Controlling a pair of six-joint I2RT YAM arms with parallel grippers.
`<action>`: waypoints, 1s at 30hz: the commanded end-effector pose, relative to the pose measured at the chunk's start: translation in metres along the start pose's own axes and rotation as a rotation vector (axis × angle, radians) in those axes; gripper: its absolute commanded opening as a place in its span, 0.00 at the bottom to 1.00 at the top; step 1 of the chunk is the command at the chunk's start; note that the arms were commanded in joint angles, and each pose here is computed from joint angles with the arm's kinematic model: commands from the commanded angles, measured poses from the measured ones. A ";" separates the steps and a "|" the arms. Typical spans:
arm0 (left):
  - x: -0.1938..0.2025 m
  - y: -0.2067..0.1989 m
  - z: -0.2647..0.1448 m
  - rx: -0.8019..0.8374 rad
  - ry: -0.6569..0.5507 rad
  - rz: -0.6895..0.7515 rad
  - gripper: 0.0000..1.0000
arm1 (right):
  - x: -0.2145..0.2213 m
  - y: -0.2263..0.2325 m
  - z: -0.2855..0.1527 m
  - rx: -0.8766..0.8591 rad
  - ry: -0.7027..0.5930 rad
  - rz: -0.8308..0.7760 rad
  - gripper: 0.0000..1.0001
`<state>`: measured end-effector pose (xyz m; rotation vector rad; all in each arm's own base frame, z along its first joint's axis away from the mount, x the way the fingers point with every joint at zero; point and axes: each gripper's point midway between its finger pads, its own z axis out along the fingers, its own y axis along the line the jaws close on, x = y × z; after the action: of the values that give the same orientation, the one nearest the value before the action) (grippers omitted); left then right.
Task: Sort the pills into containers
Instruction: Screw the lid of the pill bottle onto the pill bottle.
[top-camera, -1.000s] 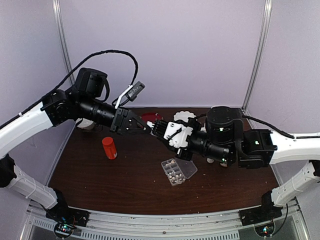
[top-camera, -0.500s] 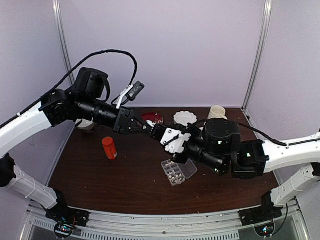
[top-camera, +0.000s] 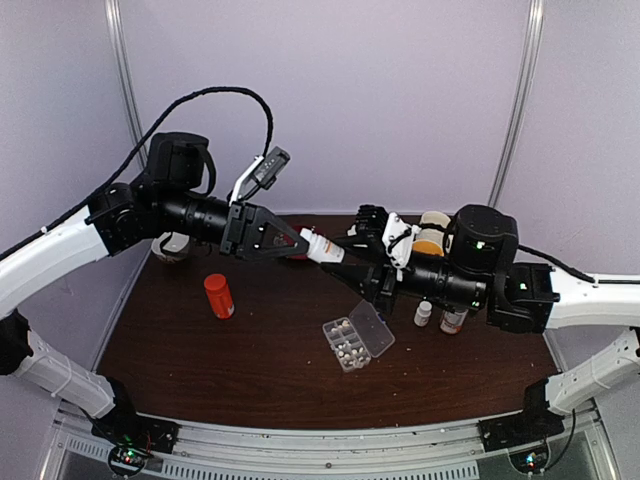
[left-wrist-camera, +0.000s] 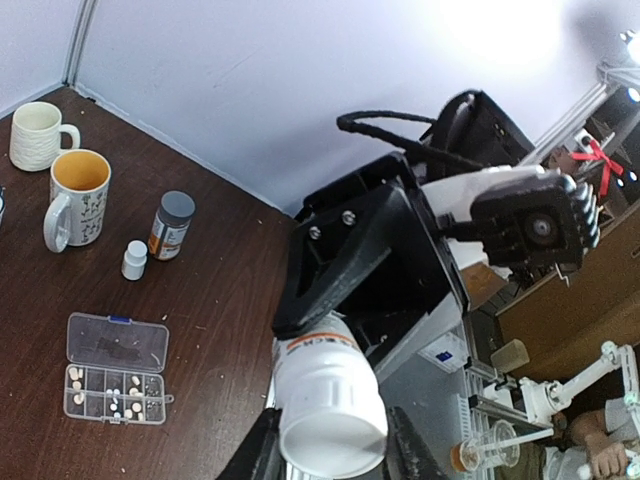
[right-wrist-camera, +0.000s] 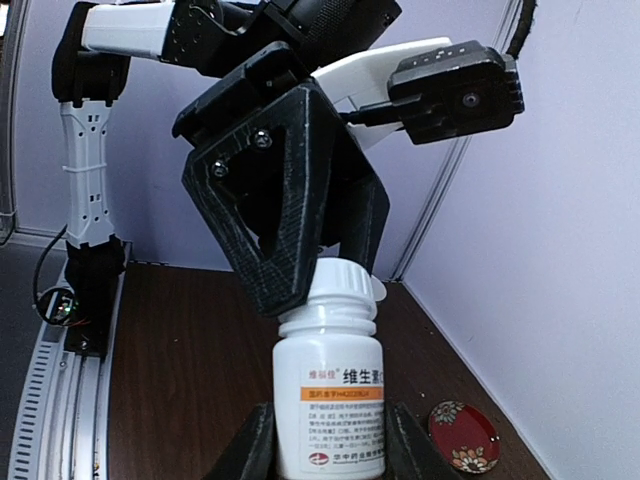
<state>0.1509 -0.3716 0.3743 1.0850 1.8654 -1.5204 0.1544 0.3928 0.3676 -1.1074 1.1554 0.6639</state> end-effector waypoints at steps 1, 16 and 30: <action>0.031 -0.008 0.025 0.116 0.126 0.084 0.02 | -0.075 0.030 0.001 -0.247 -0.221 0.059 0.00; 0.041 0.010 0.039 -0.044 0.191 0.281 0.00 | -0.069 0.029 0.022 -0.287 -0.093 0.098 0.00; 0.058 0.000 0.045 0.018 0.158 0.596 0.00 | -0.092 0.015 0.005 -0.339 -0.186 0.274 0.00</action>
<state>0.1350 -0.3692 0.3361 1.4731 1.6408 -1.0929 0.1390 0.4069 0.3272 -1.3365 1.4849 0.9229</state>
